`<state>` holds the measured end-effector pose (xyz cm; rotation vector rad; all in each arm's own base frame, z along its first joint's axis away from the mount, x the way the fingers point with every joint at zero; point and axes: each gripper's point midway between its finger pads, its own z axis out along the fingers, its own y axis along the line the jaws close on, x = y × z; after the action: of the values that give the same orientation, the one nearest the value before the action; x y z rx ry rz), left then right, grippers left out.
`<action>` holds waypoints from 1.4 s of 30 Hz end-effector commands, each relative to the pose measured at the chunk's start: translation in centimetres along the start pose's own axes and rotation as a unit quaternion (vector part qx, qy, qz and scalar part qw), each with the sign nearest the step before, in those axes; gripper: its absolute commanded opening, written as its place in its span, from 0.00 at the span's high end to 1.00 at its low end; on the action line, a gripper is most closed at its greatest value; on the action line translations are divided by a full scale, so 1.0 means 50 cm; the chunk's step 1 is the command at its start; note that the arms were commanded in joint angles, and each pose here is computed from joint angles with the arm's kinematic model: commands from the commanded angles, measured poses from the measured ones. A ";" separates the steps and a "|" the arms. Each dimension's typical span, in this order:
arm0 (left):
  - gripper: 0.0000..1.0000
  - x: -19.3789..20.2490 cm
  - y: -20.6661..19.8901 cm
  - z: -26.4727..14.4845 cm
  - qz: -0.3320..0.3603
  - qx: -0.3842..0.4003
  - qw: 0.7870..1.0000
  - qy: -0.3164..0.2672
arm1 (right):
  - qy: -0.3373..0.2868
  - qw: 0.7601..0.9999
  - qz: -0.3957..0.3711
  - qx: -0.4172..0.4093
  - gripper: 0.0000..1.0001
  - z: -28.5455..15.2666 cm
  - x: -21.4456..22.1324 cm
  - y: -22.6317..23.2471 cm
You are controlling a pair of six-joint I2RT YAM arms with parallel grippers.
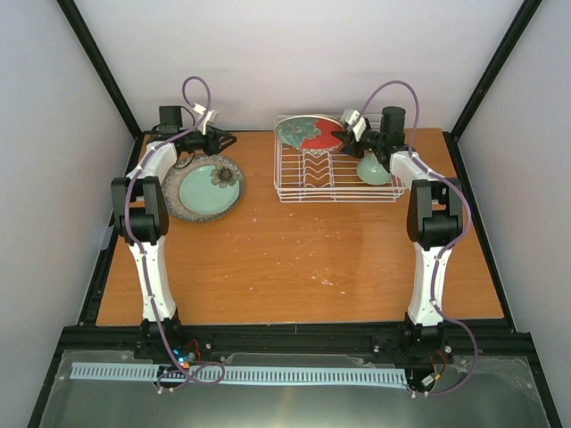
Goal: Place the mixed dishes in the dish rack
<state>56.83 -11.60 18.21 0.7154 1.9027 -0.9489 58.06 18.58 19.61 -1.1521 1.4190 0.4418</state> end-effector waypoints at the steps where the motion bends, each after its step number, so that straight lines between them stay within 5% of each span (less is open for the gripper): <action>1: 0.67 -0.035 -0.001 -0.011 0.022 0.004 1.000 -0.014 | -0.069 0.992 -0.085 0.058 0.97 -0.038 -0.117 -0.092; 37: 0.64 -0.011 -0.004 -0.007 0.008 0.010 1.000 -0.007 | 0.026 0.999 0.016 -0.039 0.97 0.027 0.061 -0.003; 42: 0.62 -0.012 -0.003 -0.007 0.007 0.009 1.000 -0.008 | 0.028 0.999 0.030 -0.028 0.76 0.027 0.053 -0.010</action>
<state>56.72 -11.74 18.63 0.7218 1.8932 -0.9636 58.81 17.68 14.11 -1.1930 1.5768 0.5276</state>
